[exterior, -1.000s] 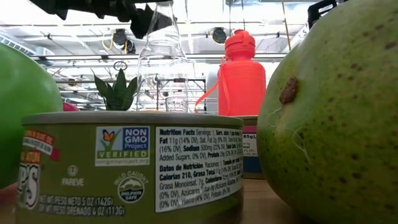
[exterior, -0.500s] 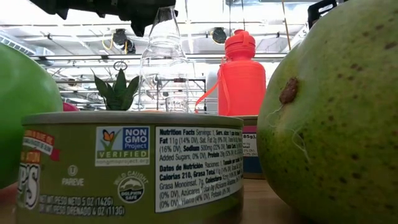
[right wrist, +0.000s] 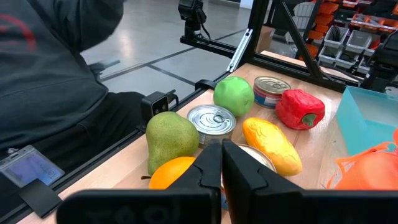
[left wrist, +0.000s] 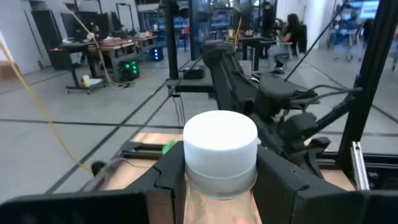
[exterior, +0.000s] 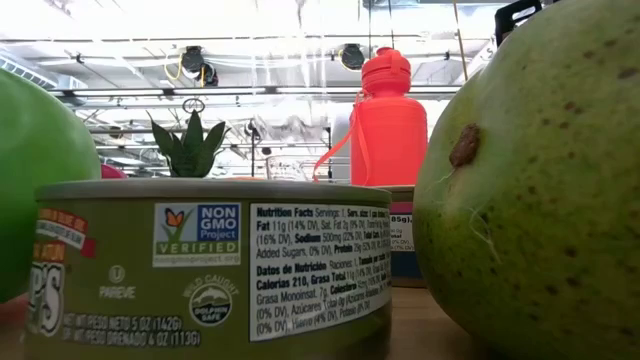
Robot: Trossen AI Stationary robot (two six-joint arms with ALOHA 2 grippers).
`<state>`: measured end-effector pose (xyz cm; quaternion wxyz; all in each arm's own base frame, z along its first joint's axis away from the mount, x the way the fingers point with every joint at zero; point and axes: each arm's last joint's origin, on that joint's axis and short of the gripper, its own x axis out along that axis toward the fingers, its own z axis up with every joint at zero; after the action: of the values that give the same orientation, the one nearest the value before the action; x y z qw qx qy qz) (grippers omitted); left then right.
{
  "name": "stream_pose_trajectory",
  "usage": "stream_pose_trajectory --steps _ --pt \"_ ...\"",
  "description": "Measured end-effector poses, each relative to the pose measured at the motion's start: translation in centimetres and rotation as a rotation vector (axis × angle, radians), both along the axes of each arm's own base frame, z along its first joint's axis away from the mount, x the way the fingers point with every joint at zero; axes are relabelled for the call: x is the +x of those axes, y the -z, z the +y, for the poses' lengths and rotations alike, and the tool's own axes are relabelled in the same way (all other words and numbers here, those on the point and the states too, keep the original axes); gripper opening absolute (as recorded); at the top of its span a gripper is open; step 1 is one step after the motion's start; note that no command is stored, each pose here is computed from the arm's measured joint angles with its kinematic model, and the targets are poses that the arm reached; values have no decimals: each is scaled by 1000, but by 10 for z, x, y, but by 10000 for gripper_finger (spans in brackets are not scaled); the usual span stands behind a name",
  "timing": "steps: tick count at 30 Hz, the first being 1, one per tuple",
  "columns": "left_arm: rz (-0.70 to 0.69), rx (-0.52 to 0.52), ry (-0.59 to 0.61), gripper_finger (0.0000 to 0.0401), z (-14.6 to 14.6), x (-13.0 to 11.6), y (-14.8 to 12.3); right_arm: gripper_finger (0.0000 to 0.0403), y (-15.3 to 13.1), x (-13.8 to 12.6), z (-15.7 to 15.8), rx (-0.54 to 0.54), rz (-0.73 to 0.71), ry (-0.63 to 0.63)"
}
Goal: Pick & Place Food Item
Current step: Put the transparent water bottle into the right transparent bin
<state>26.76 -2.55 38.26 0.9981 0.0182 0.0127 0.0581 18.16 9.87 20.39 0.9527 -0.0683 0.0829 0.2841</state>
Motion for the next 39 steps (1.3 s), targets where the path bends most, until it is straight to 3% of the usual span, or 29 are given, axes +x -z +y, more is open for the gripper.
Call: stream_pose_trajectory --steps 7,14,21,28,39 --pt "-141 78 -32 132 7 17 -64 2 0 0 0 1 1 0" --pt "-133 103 -56 132 41 67 -73 2 -1 0 0 6 -5 1" --pt "-144 100 -132 132 104 117 -48 2 -1 0 0 -31 -30 -8" --pt "-164 16 -54 132 160 151 -3 2 0 -1 2 -20 -16 -87" --pt "-98 -8 -114 132 183 173 40 2 0 -2 2 -25 -24 -113"
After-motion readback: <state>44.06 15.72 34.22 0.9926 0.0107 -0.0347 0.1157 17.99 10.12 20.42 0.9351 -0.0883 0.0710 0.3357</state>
